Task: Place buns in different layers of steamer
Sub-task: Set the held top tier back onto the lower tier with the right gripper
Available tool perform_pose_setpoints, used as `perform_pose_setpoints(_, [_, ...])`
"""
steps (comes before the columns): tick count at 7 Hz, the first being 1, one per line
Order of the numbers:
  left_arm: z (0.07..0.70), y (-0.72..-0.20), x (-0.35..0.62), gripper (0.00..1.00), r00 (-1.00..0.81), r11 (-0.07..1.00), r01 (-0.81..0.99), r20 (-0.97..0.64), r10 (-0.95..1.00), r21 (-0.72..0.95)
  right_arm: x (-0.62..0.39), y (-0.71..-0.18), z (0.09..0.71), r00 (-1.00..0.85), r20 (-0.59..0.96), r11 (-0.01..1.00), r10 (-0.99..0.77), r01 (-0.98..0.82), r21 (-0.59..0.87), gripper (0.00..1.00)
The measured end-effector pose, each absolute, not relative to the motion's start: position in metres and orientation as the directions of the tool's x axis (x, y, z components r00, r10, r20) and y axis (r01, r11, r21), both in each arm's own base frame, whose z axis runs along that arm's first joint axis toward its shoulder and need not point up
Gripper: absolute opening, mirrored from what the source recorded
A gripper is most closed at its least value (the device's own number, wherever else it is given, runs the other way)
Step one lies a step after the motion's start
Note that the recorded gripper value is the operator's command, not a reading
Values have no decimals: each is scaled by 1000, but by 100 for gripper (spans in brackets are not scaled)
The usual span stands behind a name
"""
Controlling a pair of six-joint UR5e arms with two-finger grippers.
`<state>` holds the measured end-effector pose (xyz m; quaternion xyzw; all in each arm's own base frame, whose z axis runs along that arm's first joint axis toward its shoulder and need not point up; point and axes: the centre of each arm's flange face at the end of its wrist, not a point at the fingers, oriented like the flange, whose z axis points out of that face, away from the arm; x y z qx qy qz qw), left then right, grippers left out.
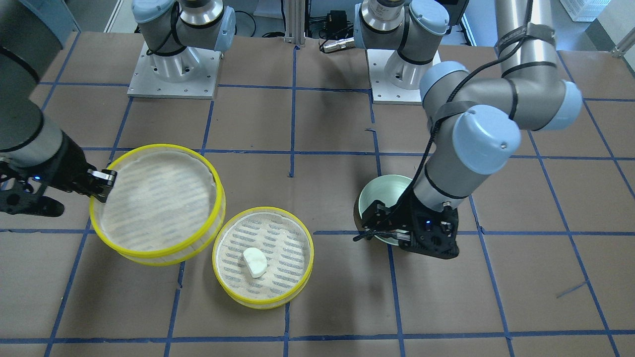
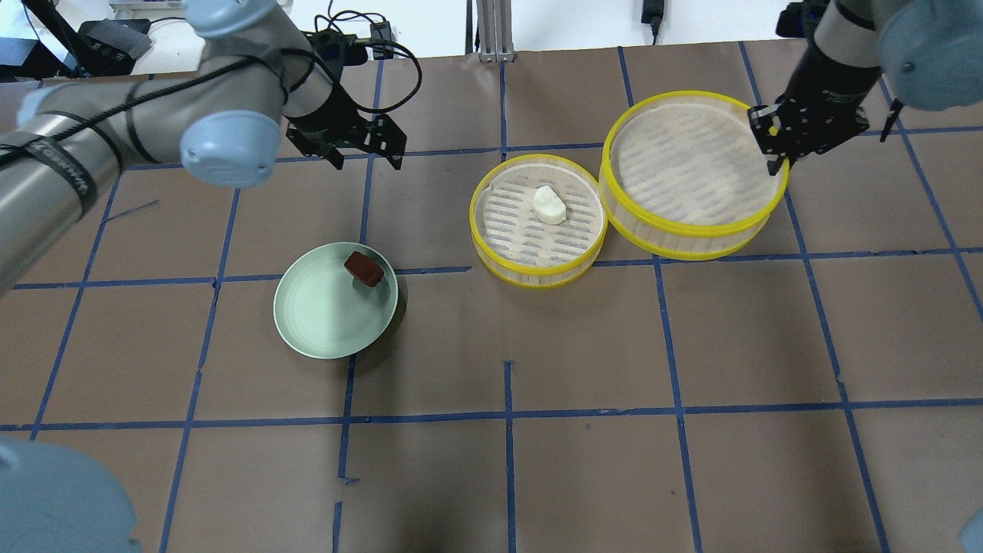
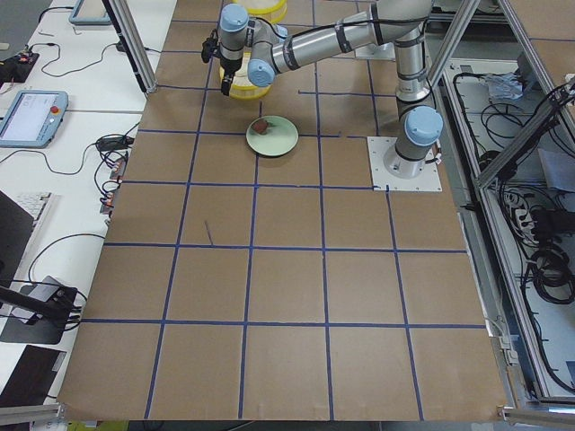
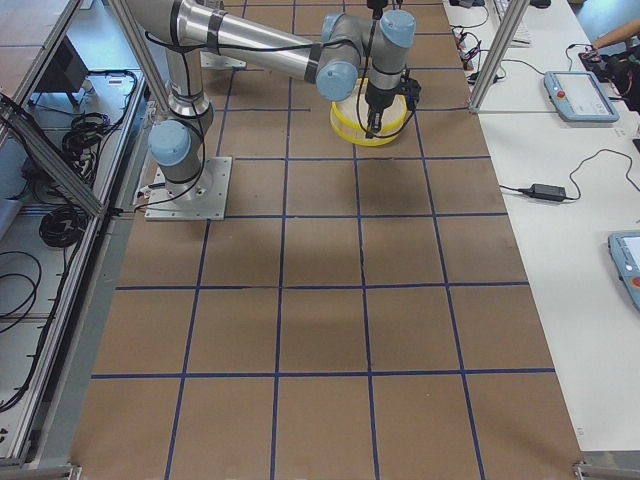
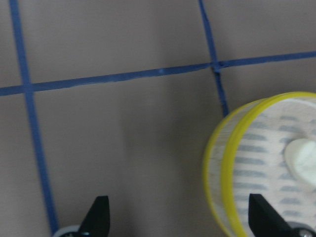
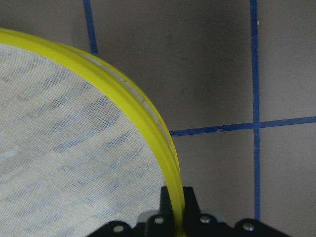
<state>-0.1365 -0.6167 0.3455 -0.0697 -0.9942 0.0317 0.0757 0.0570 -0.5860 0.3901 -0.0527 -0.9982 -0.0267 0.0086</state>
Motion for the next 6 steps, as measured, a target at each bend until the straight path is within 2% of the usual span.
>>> perform_pose_setpoints(1, [378, -599, -112, 100, -987, 994, 113, 116, 113, -9, 103, -591, 380, -989, 24, 988, 146, 147, 42, 13])
perform_pose_setpoints(3, [436, -564, -95, 100, -995, 995, 97, 34, 97, 3, 179, -608, 345, -978, 8, 978, 207, 208, 23, 13])
perform_pose_setpoints(6, [463, -539, -96, 100, -996, 996, 87, 31, 86, 14, 210, -618, 298, -977, 8, 976, 214, 215, 43, 13])
